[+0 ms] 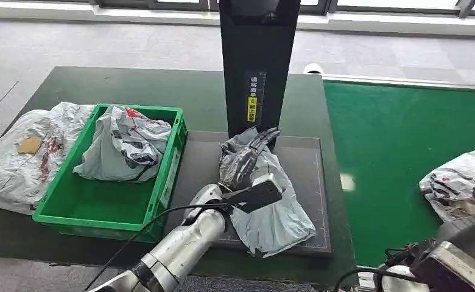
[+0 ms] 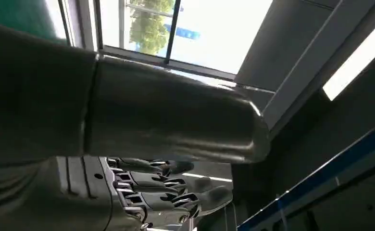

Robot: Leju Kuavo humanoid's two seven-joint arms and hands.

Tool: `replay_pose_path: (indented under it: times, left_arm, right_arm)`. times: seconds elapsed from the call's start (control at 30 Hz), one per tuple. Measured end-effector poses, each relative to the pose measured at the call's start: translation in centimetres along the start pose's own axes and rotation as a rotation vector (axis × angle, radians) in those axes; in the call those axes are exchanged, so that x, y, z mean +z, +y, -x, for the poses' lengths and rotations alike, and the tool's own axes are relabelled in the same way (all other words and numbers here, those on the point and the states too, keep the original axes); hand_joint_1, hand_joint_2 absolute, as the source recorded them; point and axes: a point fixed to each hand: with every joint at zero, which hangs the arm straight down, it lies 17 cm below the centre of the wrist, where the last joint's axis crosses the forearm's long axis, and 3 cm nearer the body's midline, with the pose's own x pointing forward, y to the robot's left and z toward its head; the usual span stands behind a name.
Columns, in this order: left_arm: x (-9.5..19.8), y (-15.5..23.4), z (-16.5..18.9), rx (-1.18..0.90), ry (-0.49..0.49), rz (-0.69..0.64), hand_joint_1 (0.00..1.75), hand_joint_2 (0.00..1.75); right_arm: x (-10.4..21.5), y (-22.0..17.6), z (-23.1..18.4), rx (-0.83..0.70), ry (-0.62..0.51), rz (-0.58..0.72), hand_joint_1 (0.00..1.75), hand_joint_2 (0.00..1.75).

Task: Moved the parcel from conveyor to table for the left to box.

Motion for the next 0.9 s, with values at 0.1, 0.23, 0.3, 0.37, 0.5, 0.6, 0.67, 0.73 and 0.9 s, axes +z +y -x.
replay_pose_path:
  times: [0.1,0.23,0.3,0.37,0.5,0.6,0.67,0.73,0.9]
  left_arm:
    - [0.5,-2.0,0.4,-0.027,0.006,0.062,0.00,1.75]
    - [0.9,-3.3,0.9,-0.057,0.013,0.108,0.00,1.75]
    - [1.0,-3.6,1.1,-0.067,0.015,0.119,0.00,1.75]
    - [1.2,-3.8,1.3,-0.072,0.017,0.128,0.00,1.75]
    - [1.3,-4.1,1.6,-0.080,0.022,0.141,0.00,1.75]
    - [1.4,-4.2,1.7,-0.084,0.023,0.146,0.00,1.75]
    - [1.3,-4.2,1.7,-0.078,0.026,0.144,0.00,1.75]
    - [1.2,-4.1,1.8,-0.063,0.035,0.142,0.00,1.75]
    - [1.8,-5.5,3.0,-0.114,0.085,0.204,0.00,1.75]
  right_arm:
    - [0.0,0.0,0.0,0.000,0.000,0.000,0.00,1.75]
    - [0.0,0.0,0.0,0.000,0.000,0.000,0.00,1.75]
    - [0.0,0.0,0.0,0.000,0.000,0.000,0.00,1.75]
    - [0.0,0.0,0.0,0.000,0.000,0.000,0.00,1.75]
    - [0.0,0.0,0.0,0.000,0.000,0.000,0.00,1.75]
    - [0.0,0.0,0.0,0.000,0.000,0.000,0.00,1.75]
    - [0.0,0.0,0.0,0.002,-0.002,-0.001,0.00,1.75]
    - [0.0,0.1,-0.1,0.008,-0.009,-0.006,0.00,1.75]
    - [-0.3,0.3,-0.2,0.007,-0.017,-0.003,0.00,1.75]
